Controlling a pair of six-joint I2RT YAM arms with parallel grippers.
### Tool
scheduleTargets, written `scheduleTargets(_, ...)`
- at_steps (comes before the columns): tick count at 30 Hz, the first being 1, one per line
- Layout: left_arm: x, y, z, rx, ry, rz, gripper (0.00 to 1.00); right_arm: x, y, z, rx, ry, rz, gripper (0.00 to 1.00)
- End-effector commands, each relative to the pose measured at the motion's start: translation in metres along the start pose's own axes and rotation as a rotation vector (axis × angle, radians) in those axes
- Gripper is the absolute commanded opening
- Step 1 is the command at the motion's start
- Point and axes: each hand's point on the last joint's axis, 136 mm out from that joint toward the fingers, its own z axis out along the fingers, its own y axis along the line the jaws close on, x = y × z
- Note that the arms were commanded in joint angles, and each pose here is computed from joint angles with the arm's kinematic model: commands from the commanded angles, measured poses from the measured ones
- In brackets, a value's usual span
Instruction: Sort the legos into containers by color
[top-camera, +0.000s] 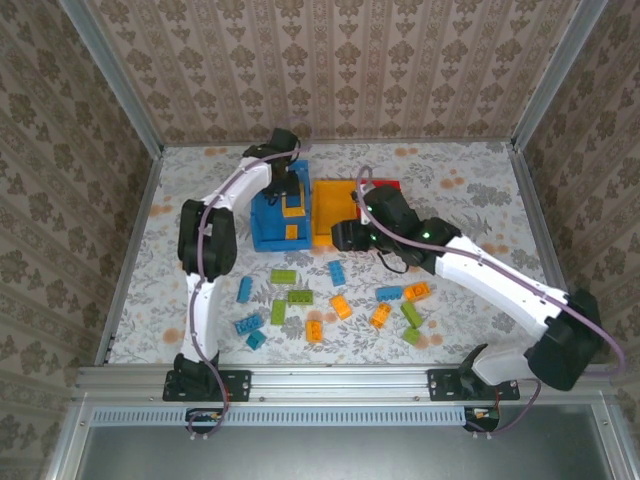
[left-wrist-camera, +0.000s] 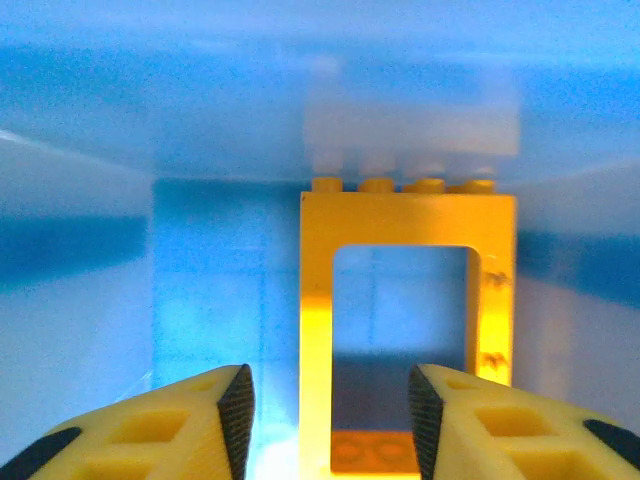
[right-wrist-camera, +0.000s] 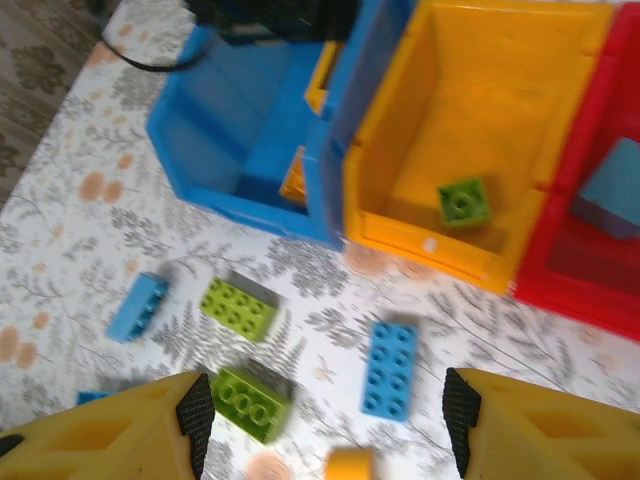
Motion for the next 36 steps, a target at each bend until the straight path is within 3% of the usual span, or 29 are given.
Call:
scheduleTargets(1,-0.018,-0.009,-0.064,0.080,-0.102,-0.053,0.52,0.019,-0.022,-0.012,0.076,0.035,-0.040,0.65)
scheduleTargets(8,0.018,-0.006,-0.138,0.186,-0.174,-0.092,0.59,0.074,-0.020,0.030,0.102,0.240,-0.041,0.66)
scheduleTargets(17,0.136,-0.029,-0.225,0.437,-0.191,0.080,0.64,0.117,-0.012,0.091,0.184,0.409,-0.039,0.66)
scheduleTargets(22,0.184,-0.026,-0.245,0.517,-0.196,0.106,0.65,0.130,-0.023,0.110,0.245,0.445,-0.037,0.65)
scheduleTargets(29,0.208,-0.025,-0.251,0.543,-0.178,0.113,0.65,0.136,-0.032,0.134,0.294,0.465,-0.048,0.63)
scheduleTargets(33,0.210,-0.029,-0.256,0.548,-0.191,0.128,0.64,0.137,-0.038,0.144,0.334,0.470,-0.059,0.57)
scheduleTargets(36,0.211,-0.030,-0.259,0.550,-0.200,0.126,0.63,0.136,-0.041,0.147,0.342,0.467,-0.066,0.47)
